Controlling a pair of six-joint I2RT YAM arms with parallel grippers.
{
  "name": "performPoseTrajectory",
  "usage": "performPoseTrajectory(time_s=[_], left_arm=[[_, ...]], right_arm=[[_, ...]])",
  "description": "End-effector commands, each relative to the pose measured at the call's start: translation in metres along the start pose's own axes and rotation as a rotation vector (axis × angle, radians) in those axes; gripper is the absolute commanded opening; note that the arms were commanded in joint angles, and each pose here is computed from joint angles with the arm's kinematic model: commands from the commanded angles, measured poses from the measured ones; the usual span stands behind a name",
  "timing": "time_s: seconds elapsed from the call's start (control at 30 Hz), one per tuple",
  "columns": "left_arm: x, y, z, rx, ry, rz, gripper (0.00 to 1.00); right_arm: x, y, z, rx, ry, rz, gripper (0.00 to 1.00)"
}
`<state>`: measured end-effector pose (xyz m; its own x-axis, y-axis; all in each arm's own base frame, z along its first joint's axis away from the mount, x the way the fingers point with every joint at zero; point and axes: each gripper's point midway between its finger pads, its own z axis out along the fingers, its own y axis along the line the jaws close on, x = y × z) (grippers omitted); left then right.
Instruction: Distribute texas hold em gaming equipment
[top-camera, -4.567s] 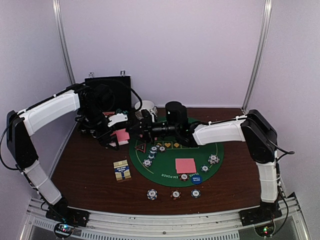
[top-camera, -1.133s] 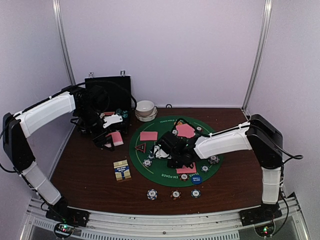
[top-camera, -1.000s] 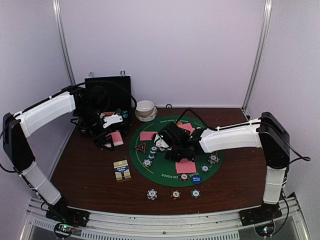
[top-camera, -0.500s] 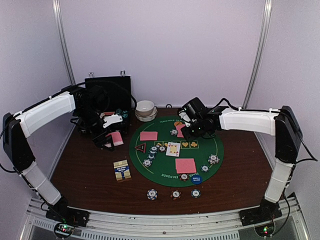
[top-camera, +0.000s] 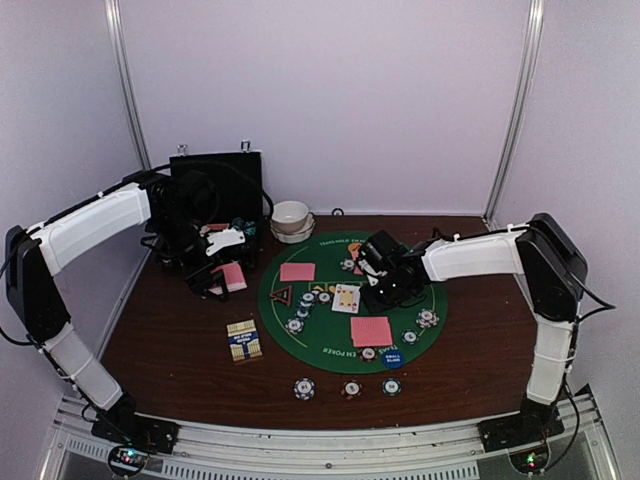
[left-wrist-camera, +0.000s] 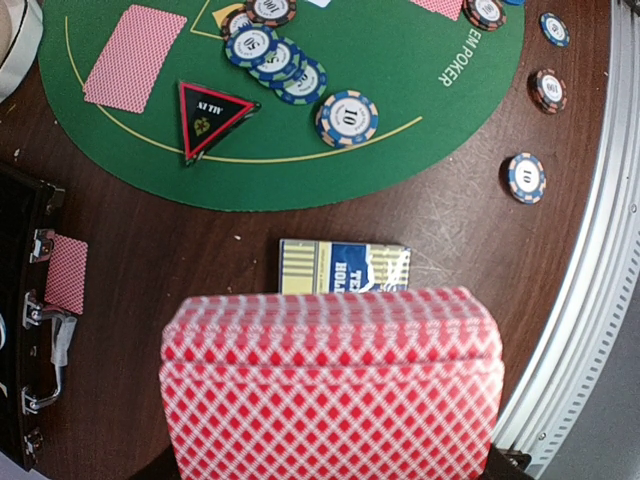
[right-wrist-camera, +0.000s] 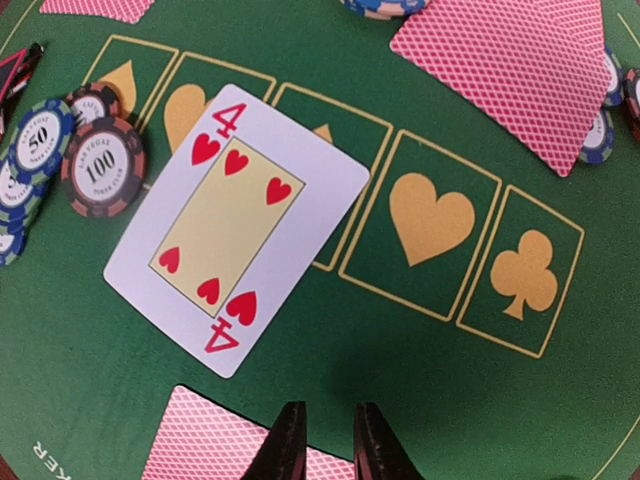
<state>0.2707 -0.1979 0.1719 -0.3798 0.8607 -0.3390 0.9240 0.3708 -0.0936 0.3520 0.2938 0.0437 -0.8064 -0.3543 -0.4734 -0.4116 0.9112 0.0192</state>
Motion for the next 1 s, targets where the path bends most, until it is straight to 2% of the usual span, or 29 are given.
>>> performPoseTrajectory(time_s=[0.0, 0.3, 0.97], left_arm=[[-0.012, 0.003, -0.012, -0.021, -0.052, 0.002, 0.00], [-0.014, 0.003, -0.013, -0.020, -0.059, 0.002, 0.00], [-0.013, 0.001, -0.018, -0.021, -0.062, 0.007, 0.00]], right_arm=[[0.014, 0.005, 0.013, -0.040, 0.021, 0.049, 0.16], [0.045, 0.006, 0.017, -0.073, 0.068, 0.082, 0.14], [0.075, 0.025, -0.018, -0.122, 0.079, 0.068, 0.08]])
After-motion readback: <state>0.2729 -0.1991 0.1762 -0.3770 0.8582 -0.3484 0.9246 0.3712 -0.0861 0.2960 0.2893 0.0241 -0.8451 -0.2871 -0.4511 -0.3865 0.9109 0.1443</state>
